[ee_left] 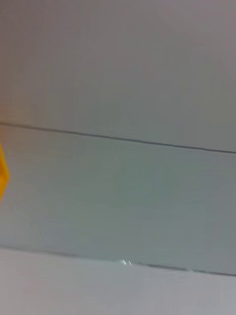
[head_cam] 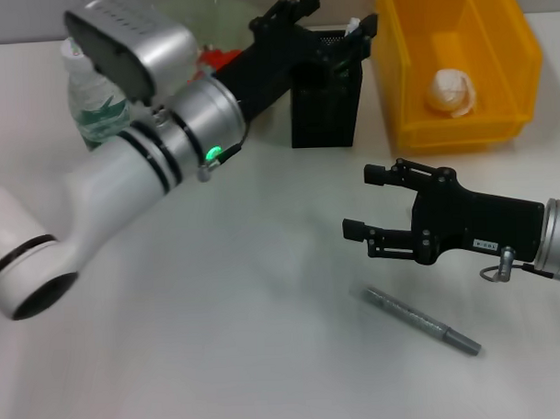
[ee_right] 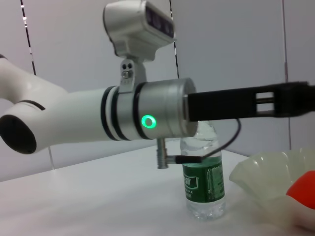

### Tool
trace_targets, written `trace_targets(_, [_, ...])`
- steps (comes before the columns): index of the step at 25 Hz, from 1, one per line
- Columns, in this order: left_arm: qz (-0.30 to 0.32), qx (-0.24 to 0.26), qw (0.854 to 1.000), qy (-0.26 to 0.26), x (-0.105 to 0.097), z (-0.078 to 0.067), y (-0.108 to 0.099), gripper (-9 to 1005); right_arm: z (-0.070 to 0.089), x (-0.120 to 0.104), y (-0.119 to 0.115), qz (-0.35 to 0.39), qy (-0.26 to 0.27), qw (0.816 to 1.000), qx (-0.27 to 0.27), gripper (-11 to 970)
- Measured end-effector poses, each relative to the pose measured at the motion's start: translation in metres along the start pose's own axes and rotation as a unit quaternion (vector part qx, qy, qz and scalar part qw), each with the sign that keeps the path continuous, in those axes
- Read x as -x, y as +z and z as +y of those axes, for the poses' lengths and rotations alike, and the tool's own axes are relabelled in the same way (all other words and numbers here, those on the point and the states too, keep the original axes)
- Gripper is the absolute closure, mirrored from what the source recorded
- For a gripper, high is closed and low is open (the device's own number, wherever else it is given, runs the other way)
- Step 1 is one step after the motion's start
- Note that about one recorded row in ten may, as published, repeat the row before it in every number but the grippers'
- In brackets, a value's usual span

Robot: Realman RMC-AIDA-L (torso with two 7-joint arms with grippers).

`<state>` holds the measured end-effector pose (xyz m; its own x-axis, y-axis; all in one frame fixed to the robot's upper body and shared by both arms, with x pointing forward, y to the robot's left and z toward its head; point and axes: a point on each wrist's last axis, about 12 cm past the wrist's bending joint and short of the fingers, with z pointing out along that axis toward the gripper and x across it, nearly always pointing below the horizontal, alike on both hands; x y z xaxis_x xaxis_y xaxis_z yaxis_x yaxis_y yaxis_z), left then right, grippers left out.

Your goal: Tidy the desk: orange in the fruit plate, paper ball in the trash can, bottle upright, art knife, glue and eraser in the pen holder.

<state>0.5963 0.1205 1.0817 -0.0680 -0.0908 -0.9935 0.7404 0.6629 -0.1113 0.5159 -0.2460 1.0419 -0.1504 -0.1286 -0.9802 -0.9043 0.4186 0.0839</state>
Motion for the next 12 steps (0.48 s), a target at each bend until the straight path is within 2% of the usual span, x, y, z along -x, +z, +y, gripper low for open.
trace_targets(5, [-0.01,-0.043,0.999,-0.029,0.001,0.012,-0.023,151,0.0,0.0,0.0,0.0,0.0,1.0,0.0,220])
trace_targets(12, [-0.009,-0.105,0.994,-0.032,0.002,0.027,-0.068,152,0.0,0.0,0.0,0.0,0.0,1.0,0.0,221])
